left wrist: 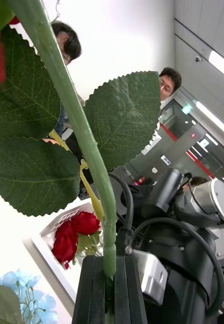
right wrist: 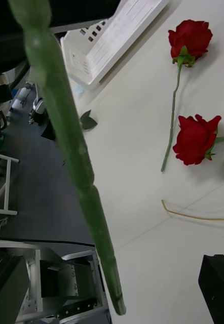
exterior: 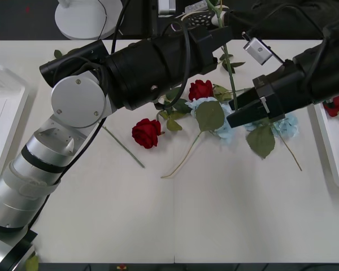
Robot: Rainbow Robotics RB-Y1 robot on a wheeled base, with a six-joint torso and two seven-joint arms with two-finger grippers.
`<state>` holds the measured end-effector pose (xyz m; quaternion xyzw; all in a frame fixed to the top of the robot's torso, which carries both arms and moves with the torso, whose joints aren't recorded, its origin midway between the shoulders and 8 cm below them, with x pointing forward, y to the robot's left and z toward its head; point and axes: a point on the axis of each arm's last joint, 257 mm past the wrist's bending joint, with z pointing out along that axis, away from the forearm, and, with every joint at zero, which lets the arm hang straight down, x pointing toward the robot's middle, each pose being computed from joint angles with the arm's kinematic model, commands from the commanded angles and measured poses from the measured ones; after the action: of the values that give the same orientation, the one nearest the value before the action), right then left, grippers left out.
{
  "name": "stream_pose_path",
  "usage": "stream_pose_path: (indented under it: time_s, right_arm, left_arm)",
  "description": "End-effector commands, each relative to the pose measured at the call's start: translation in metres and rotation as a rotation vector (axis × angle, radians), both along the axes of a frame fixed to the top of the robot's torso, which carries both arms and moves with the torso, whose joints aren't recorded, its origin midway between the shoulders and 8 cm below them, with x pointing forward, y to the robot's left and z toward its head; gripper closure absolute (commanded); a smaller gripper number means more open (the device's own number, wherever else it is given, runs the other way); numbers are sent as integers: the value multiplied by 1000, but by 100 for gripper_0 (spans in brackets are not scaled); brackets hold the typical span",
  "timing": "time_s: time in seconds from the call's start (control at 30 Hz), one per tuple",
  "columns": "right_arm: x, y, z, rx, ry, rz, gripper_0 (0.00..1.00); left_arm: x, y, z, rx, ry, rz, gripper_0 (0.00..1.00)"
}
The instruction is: Place the red flowers into the right box and the blue flowers into the left box. If a person shows an open palm, hand one flower to the person first, then continue sorting.
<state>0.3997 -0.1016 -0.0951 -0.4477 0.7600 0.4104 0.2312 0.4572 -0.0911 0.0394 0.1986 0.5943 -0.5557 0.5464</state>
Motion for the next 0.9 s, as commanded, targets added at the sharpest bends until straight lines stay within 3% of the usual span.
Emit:
stream_pose_path:
  time_s: [0.03,0.1,0.2,0.27,0.33,0.47,0.53,0.83,0.87,0.9]
  right_arm:
    - [-5,20,7,36,13,1,8]
    - [-3,22,9,45,14,-6,15]
    - [-2,26,10,55,20,-12,38]
    - [-3,27,10,57,26,-14,62]
    - [-3,27,10,57,30,-16,75]
    - [-4,28,10,56,40,-19,94]
    - [-4,28,11,57,44,-21,100]
    - [-4,29,12,58,57,-31,100]
    - [-4,29,11,56,57,-33,100]
    - [-4,29,12,58,59,-35,100]
  left_arm:
    - [-12,-10,10,-50,30,-37,100]
    - [-12,-10,10,-50,30,-37,100]
    - [-12,-10,10,-50,30,-37,100]
    - [-12,-10,10,-50,30,-37,100]
    - [-12,-10,10,-50,30,-37,100]
    - [-12,-10,10,-50,30,-37,100]
    - [-12,-10,10,-50,30,-37,100]
    - [-12,-10,10,-50,30,-37,100]
    - [-12,-10,10,-50,30,-37,95]
    - [-12,-10,10,-50,30,-37,67]
